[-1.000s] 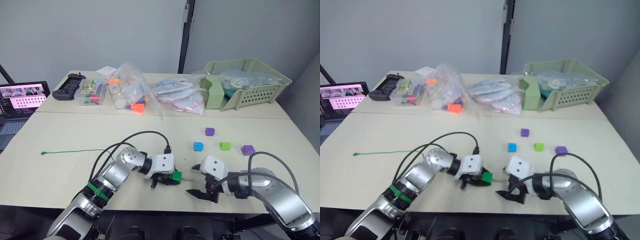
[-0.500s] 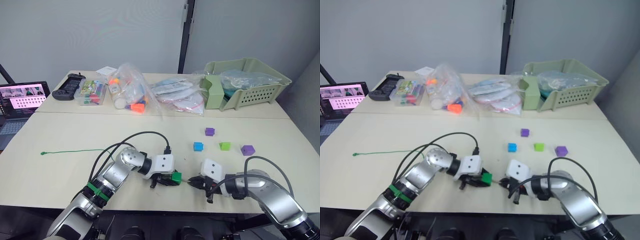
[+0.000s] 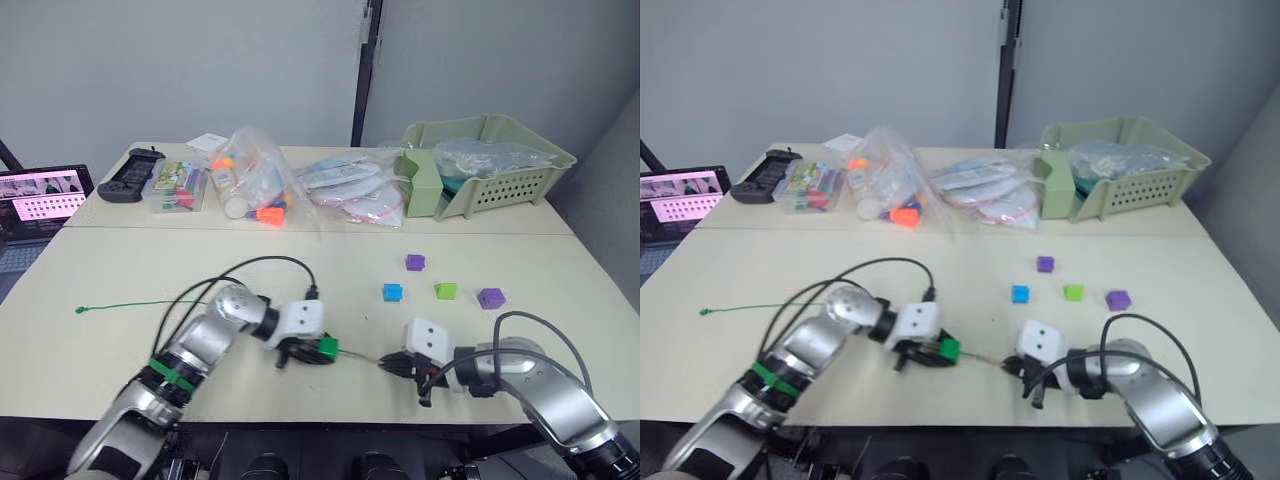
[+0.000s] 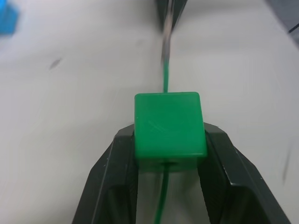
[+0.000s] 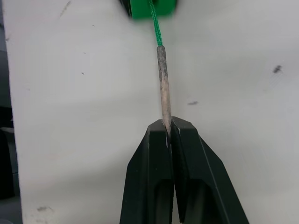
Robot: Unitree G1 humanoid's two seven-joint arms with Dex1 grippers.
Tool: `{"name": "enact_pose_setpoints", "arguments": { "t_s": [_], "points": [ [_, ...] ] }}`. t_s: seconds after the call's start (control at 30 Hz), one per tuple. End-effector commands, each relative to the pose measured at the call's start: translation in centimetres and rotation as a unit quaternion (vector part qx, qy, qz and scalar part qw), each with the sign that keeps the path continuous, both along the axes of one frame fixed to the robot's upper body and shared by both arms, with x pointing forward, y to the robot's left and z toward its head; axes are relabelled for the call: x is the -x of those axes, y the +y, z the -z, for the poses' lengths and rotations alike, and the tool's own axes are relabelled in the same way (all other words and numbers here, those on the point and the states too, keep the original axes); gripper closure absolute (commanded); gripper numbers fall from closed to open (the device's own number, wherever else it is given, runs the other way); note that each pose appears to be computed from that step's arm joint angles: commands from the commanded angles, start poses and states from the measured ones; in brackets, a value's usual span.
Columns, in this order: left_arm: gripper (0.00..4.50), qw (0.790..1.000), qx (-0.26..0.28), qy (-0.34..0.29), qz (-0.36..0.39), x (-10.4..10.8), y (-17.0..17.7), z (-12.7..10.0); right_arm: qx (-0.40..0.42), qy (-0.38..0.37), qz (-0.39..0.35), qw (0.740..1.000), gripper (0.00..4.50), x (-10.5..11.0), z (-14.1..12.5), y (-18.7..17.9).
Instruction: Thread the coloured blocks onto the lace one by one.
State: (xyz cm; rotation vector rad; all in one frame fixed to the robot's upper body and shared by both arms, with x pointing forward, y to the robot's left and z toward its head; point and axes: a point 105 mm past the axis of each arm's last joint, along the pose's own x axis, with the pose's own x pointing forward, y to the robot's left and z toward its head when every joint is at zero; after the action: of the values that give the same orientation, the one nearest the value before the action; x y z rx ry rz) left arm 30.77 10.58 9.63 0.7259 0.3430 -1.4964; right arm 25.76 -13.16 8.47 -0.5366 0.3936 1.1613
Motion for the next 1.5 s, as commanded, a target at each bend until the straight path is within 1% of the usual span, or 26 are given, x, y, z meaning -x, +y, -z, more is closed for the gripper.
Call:
{"name": "enact_pose_setpoints", "arguments": {
  "t_s": [0.03,0.1,0.13,0.2,0.27,0.33,0.47,0.53,0.63,0.7,0.73,0.77,0.8,0.87,0.9,0.93,1.0,1.07,1.13,1.2,1.27,1.33,1.4,1.5],
  "points": [
    [3.3,0.999,-0.015,-0.006,-0.041,-0.4,5.4,-1.3,-0.008,-0.03,-0.018,0.999,4.5,-0.4,-1.6,0.0],
    [3.3,0.997,-0.034,0.004,-0.074,-0.3,8.8,-1.1,-0.004,-0.035,-0.02,0.999,4.5,-0.6,-1.7,-0.3],
    [3.3,0.996,-0.038,0.009,-0.085,-0.2,9.8,-1.1,-0.003,-0.036,-0.021,0.999,4.5,-0.6,-1.8,-0.3],
    [3.3,0.989,-0.076,0.007,-0.123,0.1,14.1,-0.7,-0.002,-0.04,-0.023,0.999,4.5,-0.8,-2.1,-0.6],
    [3.3,0.98,-0.085,0.015,-0.18,0.5,18.1,-1.0,-0.001,-0.042,-0.027,0.999,4.5,-1.0,-2.4,-0.9],
    [3.3,0.976,-0.084,0.007,-0.201,0.4,19.5,-1.1,-0.002,-0.043,-0.03,0.999,4.5,-1.0,-2.5,-1.1],
    [3.3,0.968,-0.1,-0.011,-0.228,0.4,21.8,-1.0,0.001,-0.04,-0.037,0.999,4.5,-0.9,-2.5,-1.5],
    [3.3,0.965,-0.101,-0.026,-0.239,0.1,22.4,-1.1,0.001,-0.04,-0.04,0.998,4.5,-0.9,-2.5,-1.6],
    [3.3,0.966,-0.092,-0.04,-0.238,-0.3,22.2,-1.3,-0.002,-0.04,-0.046,0.998,4.5,-1.0,-2.6,-1.3],
    [3.3,0.968,-0.073,-0.042,-0.238,-0.7,21.8,-1.7,-0.005,-0.042,-0.05,0.998,4.5,-1.0,-2.7,-1.0],
    [3.3,0.969,-0.054,-0.042,-0.236,-1.0,21.2,-2.3,-0.007,-0.043,-0.052,0.998,4.5,-1.0,-2.8,-0.9],
    [2.29,0.971,-0.039,-0.046,-0.231,-1.4,20.7,-2.9,-0.008,-0.043,-0.053,0.998,4.5,-1.1,-2.8,-0.7],
    [2.03,0.973,-0.029,-0.054,-0.223,-1.7,20.1,-3.6,-0.009,-0.044,-0.054,0.998,4.5,-1.1,-3.0,-0.6],
    [1.35,0.976,-0.012,-0.068,-0.206,-2.3,18.9,-4.9,-0.011,-0.044,-0.057,0.997,4.5,-1.0,-3.1,-0.4],
    [0.97,0.977,-0.005,-0.069,-0.203,-2.4,18.5,-5.3,-0.012,-0.044,-0.059,0.997,4.5,-0.9,-3.2,-0.3],
    [0.7,0.98,0.009,-0.06,-0.189,-2.4,17.5,-6.0,-0.015,-0.043,-0.062,0.997,4.5,-0.8,-3.3,0.0],
    [0.7,0.988,0.033,-0.03,-0.151,-1.8,15.0,-7.1,-0.02,-0.043,-0.068,0.997,4.5,-0.6,-3.5,0.8],
    [0.7,0.994,0.043,0.003,-0.104,-0.6,12.1,-7.2,-0.022,-0.044,-0.071,0.996,4.5,-0.7,-3.7,1.6],
    [0.7,0.995,0.055,0.017,-0.076,0.3,9.6,-7.0,-0.025,-0.045,-0.071,0.996,4.5,-0.7,-3.8,2.2],
    [0.7,0.996,0.067,0.015,-0.056,1.0,7.2,-6.5,-0.026,-0.043,-0.07,0.996,4.5,-0.8,-3.9,2.8],
    [0.7,0.996,0.087,0.005,-0.029,1.4,2.9,-5.3,-0.022,-0.04,-0.069,0.997,4.5,-0.7,-3.6,3.6],
    [0.7,0.993,0.117,-0.008,-0.027,1.1,-1.3,-4.5,-0.011,-0.036,-0.071,0.997,4.5,-0.6,-3.2,4.0],
    [0.7,0.992,0.118,-0.011,-0.034,0.9,-2.7,-4.0,-0.004,-0.032,-0.072,0.997,4.5,-0.5,-3.0,4.1],
    [0.7,0.994,0.1,-0.03,-0.027,1.0,-3.6,-3.4,0.005,-0.033,-0.07,0.997,4.5,-0.6,-2.9,4.1]
  ]
}}
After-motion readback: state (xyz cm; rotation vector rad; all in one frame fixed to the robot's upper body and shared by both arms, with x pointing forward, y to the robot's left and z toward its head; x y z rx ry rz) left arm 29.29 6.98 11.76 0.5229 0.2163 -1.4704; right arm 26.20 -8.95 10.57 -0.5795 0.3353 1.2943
